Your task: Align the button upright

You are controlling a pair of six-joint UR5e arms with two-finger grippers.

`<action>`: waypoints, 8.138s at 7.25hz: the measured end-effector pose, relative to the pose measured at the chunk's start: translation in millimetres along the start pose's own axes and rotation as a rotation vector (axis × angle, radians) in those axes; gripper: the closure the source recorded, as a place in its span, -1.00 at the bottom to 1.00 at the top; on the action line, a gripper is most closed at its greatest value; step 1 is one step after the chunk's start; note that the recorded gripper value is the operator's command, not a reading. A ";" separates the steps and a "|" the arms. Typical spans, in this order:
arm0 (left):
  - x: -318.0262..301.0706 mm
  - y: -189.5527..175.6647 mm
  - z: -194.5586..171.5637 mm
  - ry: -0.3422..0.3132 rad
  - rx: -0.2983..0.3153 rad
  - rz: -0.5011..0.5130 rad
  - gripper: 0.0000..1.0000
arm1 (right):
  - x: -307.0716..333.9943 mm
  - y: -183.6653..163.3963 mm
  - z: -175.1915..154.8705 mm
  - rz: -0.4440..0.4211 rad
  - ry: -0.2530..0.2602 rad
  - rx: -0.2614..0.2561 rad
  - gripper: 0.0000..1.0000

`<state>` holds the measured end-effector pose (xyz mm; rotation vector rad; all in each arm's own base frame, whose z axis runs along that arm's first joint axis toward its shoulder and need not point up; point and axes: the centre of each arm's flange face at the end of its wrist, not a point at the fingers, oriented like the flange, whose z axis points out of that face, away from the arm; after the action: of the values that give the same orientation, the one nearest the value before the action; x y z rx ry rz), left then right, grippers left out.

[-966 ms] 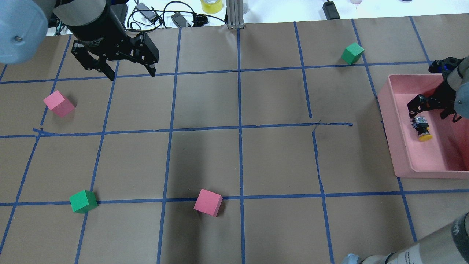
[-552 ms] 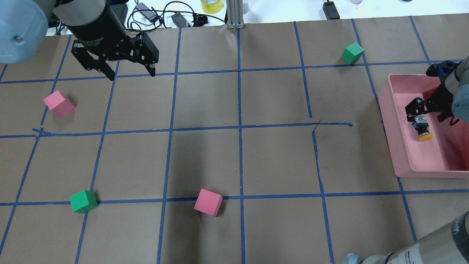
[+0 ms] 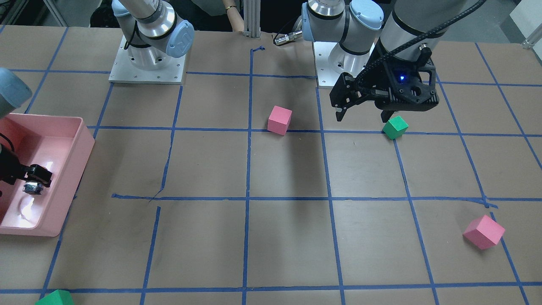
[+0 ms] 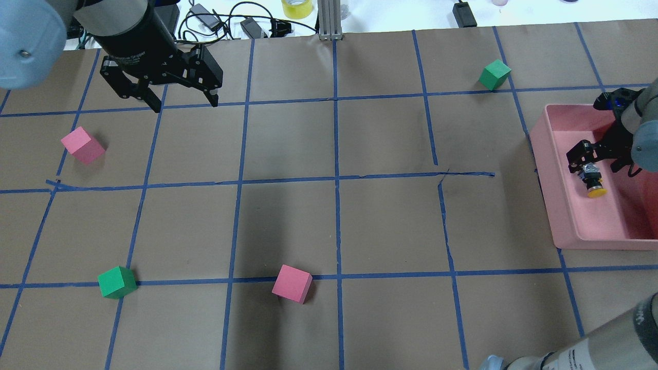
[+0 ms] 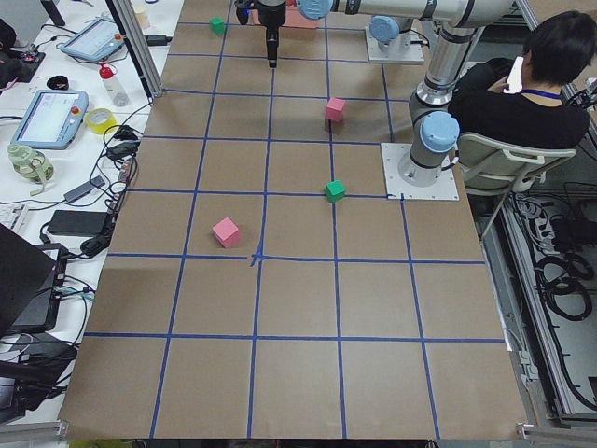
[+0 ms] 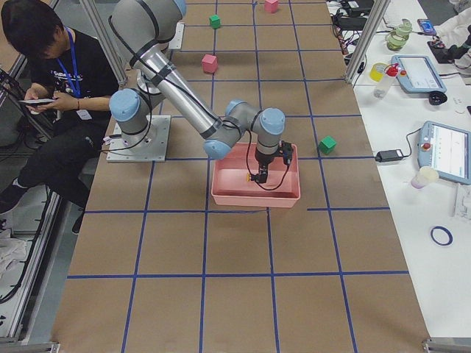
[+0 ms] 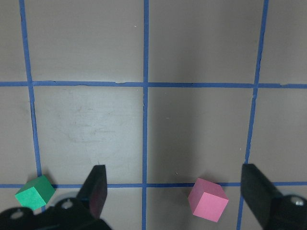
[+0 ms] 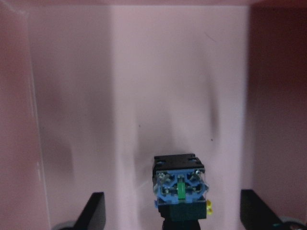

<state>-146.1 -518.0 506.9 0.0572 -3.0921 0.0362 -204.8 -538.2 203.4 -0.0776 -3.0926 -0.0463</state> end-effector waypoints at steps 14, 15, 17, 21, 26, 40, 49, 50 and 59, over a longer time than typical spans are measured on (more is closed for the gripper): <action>-1.2 0.3 -0.9 -0.005 0.002 -0.001 -1.00 | 0.9 -24.4 -86.9 -0.054 0.008 0.004 1.00; -1.2 0.3 -0.9 -0.005 0.002 -0.001 -1.00 | -26.2 -30.5 -119.1 -0.072 0.017 0.014 1.00; -1.2 0.3 -0.9 -0.004 0.002 -0.001 -1.00 | -104.5 -41.3 -155.9 -0.107 0.022 0.046 1.00; -1.4 0.7 -1.5 -0.007 0.003 -0.001 -1.00 | -311.4 -36.3 -159.4 -0.098 -0.046 0.084 1.00; -1.6 0.8 -1.4 -0.009 0.003 -0.001 -1.00 | -523.5 4.0 -78.6 -0.129 -0.092 0.101 1.00; 2.6 15.4 27.3 -0.005 0.009 -0.035 -1.00 | -568.9 37.3 -40.7 -0.292 -0.085 0.113 -1.00; 114.5 108.8 218.9 -0.015 0.512 -0.129 -1.00 | -318.0 58.3 -312.4 -0.108 -0.060 0.084 -1.00; 132.3 113.1 243.0 -0.014 0.548 -0.140 -1.00 | -317.2 63.1 -326.2 -0.102 -0.058 0.099 -1.00; 190.8 145.6 382.9 -0.018 0.717 0.084 -0.65 | -321.0 68.4 -326.5 -0.107 -0.054 0.093 -1.00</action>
<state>-360.5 -388.9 130.6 -0.0467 -2.9143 1.1335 134.2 -496.0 515.8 0.0910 -3.1449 0.0975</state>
